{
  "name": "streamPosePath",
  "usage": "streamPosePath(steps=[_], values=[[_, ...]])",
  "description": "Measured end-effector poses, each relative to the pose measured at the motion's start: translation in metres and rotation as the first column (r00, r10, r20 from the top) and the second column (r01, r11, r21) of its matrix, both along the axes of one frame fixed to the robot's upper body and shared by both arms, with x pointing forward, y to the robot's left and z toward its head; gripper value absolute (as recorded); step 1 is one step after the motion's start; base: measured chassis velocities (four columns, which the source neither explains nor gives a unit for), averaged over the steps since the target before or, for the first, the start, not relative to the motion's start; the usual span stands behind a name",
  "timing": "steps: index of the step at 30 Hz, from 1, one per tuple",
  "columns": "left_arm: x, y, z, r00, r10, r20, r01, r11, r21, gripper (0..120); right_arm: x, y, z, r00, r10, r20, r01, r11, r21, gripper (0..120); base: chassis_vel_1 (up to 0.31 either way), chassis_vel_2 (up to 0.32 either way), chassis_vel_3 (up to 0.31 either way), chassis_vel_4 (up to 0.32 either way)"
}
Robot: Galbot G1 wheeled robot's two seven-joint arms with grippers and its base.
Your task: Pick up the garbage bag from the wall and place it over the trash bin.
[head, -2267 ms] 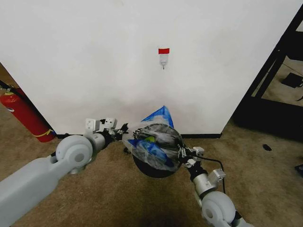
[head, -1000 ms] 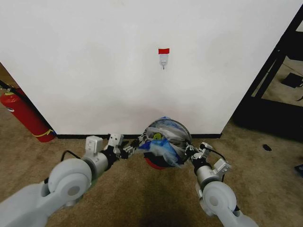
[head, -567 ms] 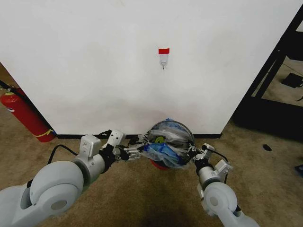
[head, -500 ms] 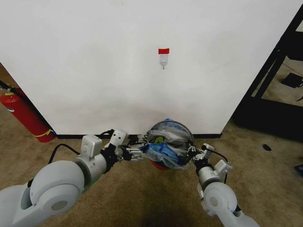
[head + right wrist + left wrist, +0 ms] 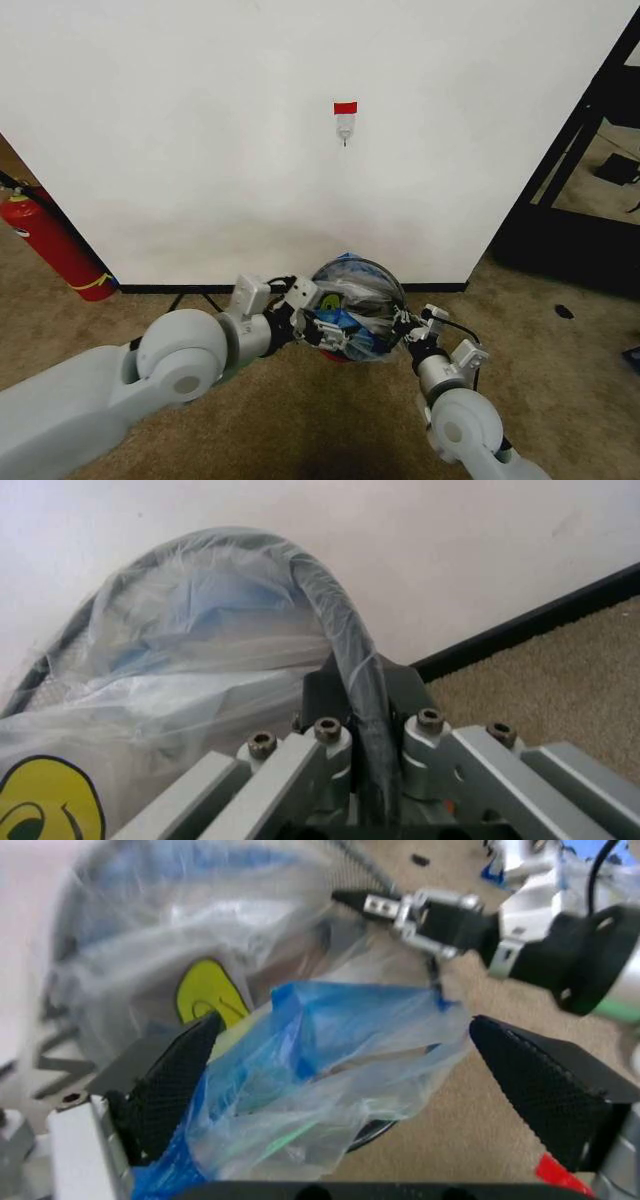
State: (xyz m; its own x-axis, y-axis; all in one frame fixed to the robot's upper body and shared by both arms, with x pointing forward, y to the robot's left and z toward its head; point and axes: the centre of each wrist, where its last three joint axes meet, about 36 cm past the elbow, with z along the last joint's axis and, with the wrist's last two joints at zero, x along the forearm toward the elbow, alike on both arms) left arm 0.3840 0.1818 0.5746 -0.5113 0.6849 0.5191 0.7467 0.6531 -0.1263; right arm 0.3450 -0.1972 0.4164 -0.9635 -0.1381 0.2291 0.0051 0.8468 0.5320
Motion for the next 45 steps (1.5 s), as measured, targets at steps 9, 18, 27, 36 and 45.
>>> streamPosePath(steps=[9, 18, 27, 36, 45], values=[[0.015, -0.002, -0.006, 1.0, 0.028, 0.006, -0.028, 1.0, 0.002, 75, 0.001, -0.003, 0.001, 1.0, 0.003, -0.003, -0.003, 1.0, -0.001, 0, 0.0, 0.0, 0.0, 0.0], [0.017, 0.007, 0.006, 0.999, 0.032, 0.023, -0.032, 0.999, 0.011, 57, 0.006, -0.003, -0.002, 1.0, 0.005, -0.009, -0.005, 1.0, -0.007, 0, 0.0, 0.0, 0.0, 0.0], [0.035, 0.011, -0.014, 0.998, 0.05, -0.027, -0.048, 0.998, 0.049, 44, 0.003, -0.003, 0.003, 1.0, 0.012, -0.008, -0.012, 1.0, -0.004, 0, 0.0, 0.0, 0.0, 0.0], [0.024, 0.013, -0.016, 0.999, 0.039, -0.036, -0.037, 0.998, 0.044, 8, 0.005, -0.004, 0.004, 1.0, 0.0, -0.015, 0.0, 1.0, -0.006, 0, 0.0, 0.0, 0.0, 0.0], [0.004, 0.016, -0.006, 0.998, 0.063, -0.001, -0.063, 0.998, -0.007, 0, 0.006, -0.003, 0.004, 0.999, -0.017, -0.037, 0.017, 1.0, 0.009, 0, 0.0, 0.0, 0.0, 0.0]])
